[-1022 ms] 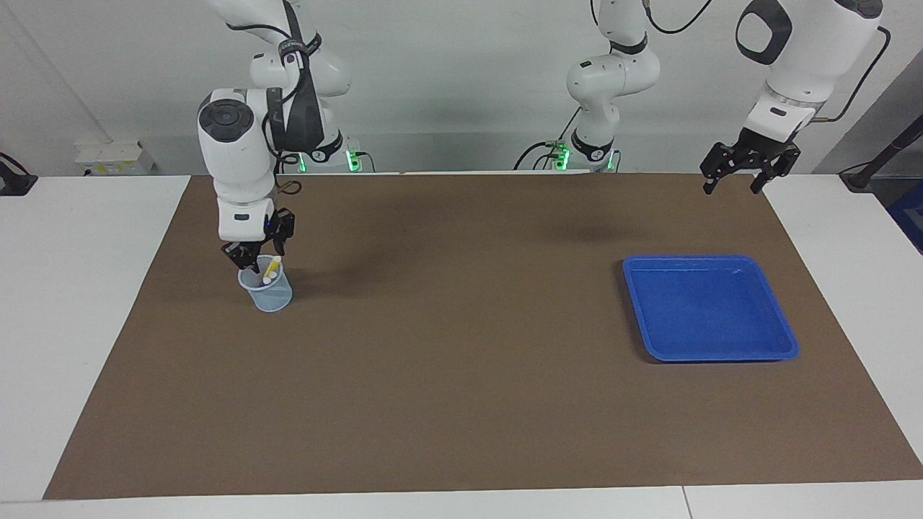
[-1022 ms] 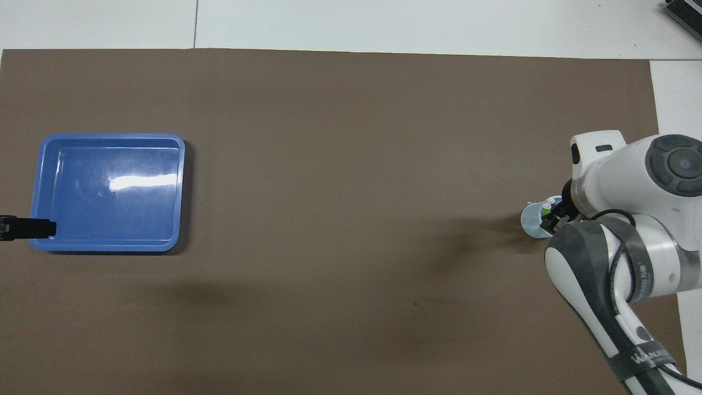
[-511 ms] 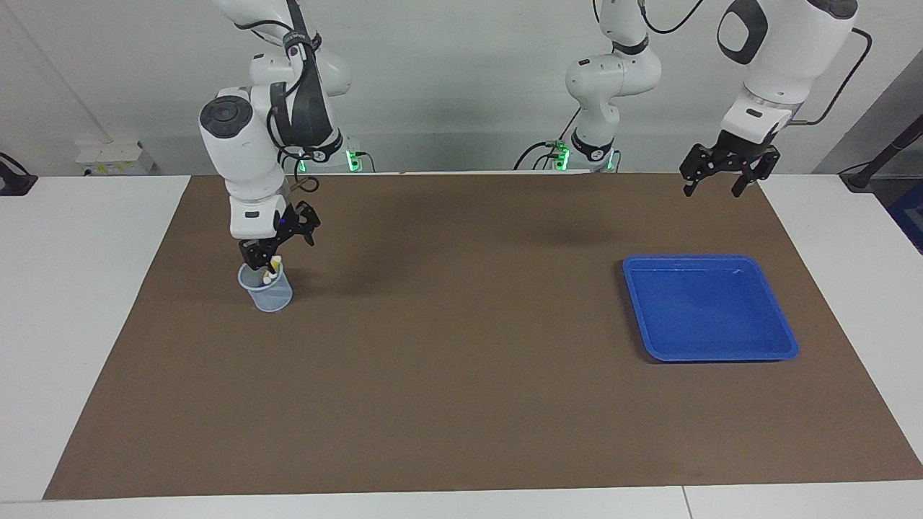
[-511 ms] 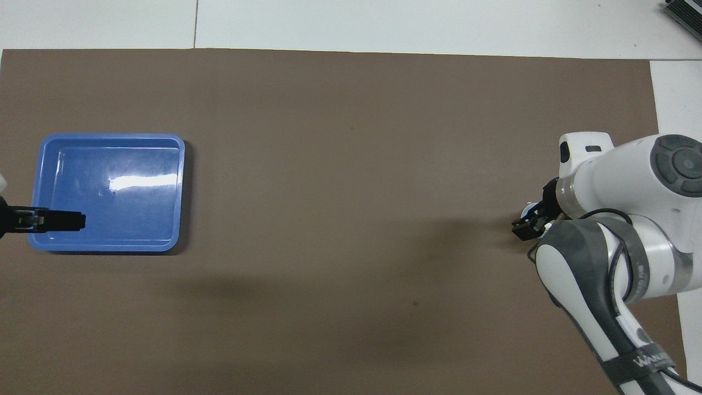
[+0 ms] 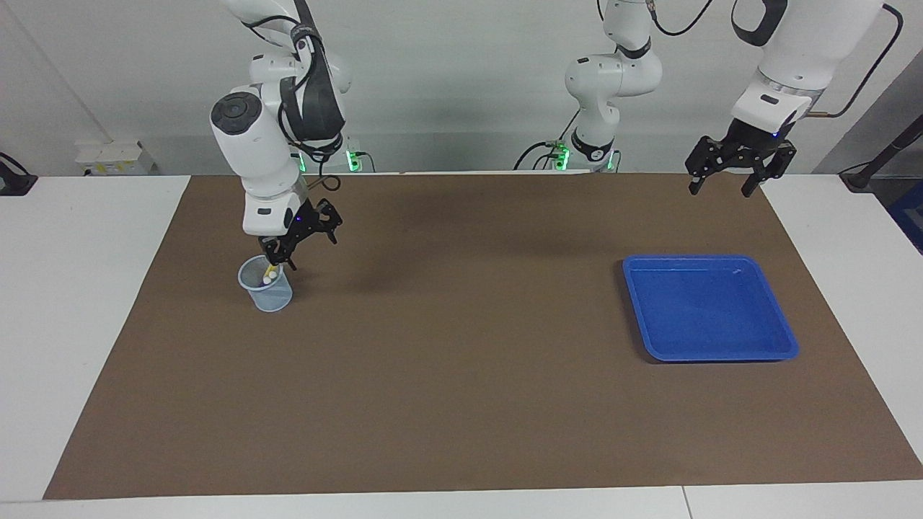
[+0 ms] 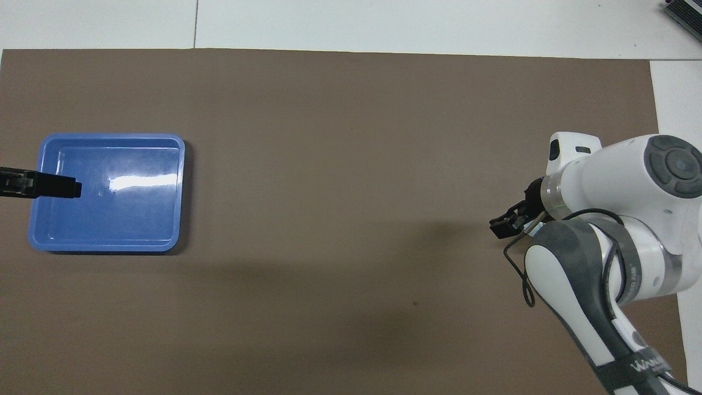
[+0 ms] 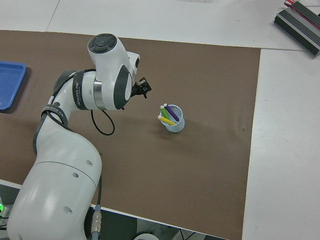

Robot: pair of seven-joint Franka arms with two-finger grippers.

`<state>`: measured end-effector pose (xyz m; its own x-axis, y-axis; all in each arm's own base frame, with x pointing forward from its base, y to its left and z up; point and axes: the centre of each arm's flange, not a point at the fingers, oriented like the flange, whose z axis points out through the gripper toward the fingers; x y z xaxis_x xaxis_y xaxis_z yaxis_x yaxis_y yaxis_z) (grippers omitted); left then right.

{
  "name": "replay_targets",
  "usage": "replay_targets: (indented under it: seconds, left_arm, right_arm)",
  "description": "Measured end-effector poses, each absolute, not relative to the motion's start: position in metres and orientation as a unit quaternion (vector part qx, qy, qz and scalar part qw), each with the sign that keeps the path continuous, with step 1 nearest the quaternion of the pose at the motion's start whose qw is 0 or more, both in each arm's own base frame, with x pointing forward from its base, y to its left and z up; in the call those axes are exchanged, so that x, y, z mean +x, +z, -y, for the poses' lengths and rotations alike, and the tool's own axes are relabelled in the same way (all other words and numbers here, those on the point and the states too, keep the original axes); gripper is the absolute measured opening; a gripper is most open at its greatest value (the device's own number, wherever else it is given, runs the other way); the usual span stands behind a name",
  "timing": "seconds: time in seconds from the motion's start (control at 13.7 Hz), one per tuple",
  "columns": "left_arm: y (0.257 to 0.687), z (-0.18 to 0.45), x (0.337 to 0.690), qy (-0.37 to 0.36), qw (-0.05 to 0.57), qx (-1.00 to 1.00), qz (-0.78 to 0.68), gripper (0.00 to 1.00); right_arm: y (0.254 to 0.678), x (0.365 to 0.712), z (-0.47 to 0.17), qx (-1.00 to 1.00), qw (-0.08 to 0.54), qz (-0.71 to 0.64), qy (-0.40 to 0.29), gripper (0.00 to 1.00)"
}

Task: Transfer and insert pens with both arms

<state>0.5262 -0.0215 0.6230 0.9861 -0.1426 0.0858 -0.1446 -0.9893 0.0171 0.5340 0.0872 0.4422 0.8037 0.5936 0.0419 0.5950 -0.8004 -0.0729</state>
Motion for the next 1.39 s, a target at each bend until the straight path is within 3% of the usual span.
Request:
replay_targets:
  seconds: [0.29,0.66,1.39]
  left_arm:
    - [0.62,0.032,0.53,0.034,0.012,0.996,0.082,1.0]
    - [0.62,0.031,0.53,0.032,-0.018,0.995,0.089,1.0]
    - [0.619,0.024,0.53,0.03,-0.019,0.996,0.084,1.0]
  right_arm:
    - [0.449,0.531,-0.112,-0.961,0.048,0.273,-0.011,1.0]
    - [0.486,0.53,-0.114,-0.965,0.053,0.256,0.02,1.0]
    - [0.644,0.522,-0.079,-0.969,0.0,0.247,0.018,1.0]
